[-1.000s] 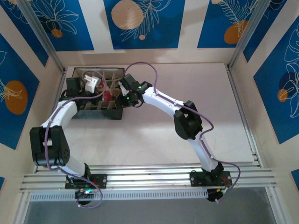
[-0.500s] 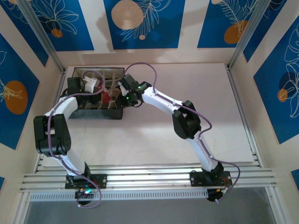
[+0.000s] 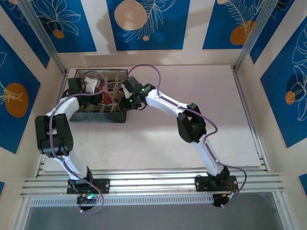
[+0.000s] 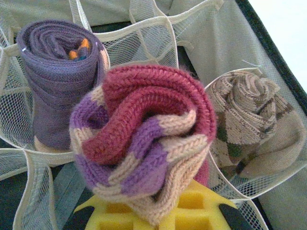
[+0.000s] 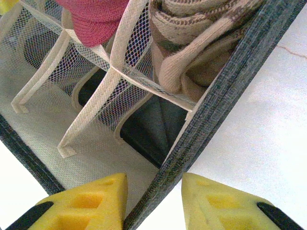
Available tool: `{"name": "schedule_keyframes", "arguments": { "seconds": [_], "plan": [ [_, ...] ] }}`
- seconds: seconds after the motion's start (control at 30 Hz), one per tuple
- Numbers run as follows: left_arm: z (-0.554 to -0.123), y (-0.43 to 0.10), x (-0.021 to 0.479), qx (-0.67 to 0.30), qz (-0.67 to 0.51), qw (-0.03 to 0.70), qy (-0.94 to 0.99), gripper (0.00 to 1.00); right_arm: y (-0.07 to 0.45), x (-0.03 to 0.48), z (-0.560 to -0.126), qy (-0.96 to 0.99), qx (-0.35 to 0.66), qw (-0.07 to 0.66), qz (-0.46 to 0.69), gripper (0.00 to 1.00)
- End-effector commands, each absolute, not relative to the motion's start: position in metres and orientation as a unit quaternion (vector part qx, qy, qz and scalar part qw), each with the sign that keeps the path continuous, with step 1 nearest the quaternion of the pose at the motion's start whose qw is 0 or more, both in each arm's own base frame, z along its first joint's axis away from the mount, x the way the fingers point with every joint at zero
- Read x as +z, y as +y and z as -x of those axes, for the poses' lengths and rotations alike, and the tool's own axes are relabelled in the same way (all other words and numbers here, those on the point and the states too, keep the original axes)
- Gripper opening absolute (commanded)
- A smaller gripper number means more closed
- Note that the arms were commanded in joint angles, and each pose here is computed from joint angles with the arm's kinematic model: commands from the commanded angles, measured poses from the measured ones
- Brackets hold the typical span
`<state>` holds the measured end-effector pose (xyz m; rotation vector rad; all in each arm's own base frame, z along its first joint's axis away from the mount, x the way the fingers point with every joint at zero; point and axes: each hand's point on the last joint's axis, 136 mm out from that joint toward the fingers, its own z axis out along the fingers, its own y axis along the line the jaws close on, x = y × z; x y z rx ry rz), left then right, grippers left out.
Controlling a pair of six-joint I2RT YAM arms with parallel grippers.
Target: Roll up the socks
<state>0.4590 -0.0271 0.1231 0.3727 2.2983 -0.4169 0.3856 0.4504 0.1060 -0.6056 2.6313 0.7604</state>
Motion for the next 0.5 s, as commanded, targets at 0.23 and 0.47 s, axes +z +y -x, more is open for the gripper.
{"name": "schedule_keyframes", "arguments": {
  "seconds": [0.23, 0.47],
  "plan": [
    [-0.455, -0.042, 0.101, -0.118, -0.203, 0.364, 0.901, 0.0, 0.447, 0.086, -0.383, 0.935, 0.255, 0.142, 0.204, 0.35],
    [-0.46, -0.05, 0.104, -0.109, -0.217, 0.384, 0.891, 0.0, 0.447, 0.087, -0.383, 0.934, 0.257, 0.141, 0.203, 0.35]
  ]
}}
